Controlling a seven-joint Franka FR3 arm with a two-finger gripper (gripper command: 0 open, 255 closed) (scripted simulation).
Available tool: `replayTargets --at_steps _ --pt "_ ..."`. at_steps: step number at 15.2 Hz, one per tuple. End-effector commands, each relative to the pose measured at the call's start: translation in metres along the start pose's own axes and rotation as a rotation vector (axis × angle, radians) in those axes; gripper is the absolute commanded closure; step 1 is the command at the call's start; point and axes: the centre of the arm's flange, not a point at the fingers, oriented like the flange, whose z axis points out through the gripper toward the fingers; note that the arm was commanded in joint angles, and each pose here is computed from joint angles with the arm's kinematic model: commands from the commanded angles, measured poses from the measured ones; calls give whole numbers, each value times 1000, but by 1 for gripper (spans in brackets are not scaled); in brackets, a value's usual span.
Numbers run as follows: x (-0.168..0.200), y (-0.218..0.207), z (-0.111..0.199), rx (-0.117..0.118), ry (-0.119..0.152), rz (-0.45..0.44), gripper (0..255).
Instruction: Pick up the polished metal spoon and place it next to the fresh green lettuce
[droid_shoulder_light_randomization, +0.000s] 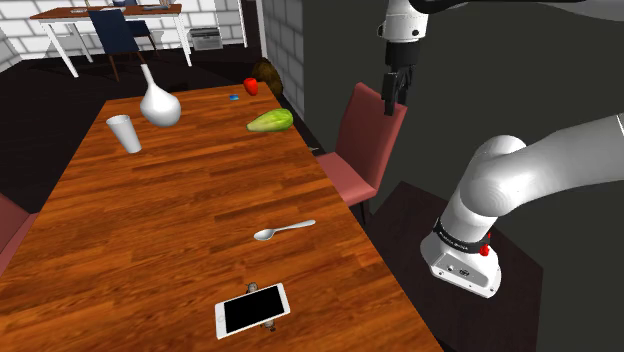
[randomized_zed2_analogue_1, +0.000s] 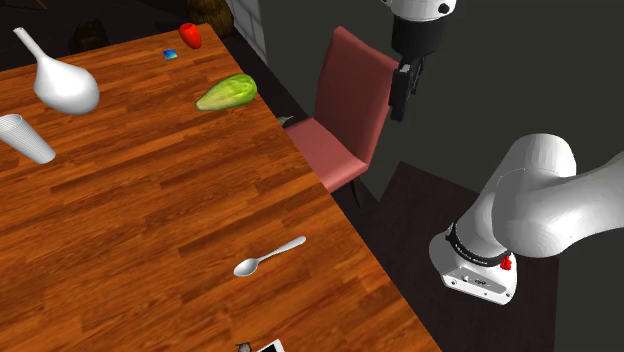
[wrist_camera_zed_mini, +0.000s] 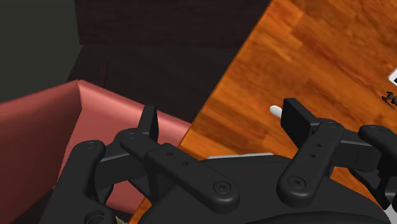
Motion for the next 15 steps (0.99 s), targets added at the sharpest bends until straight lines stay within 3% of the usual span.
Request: replayTargets --at_steps 1,15 --pt "0 0 0 0 0 0 0" --pt "115 -114 111 -116 -25 -304 0"
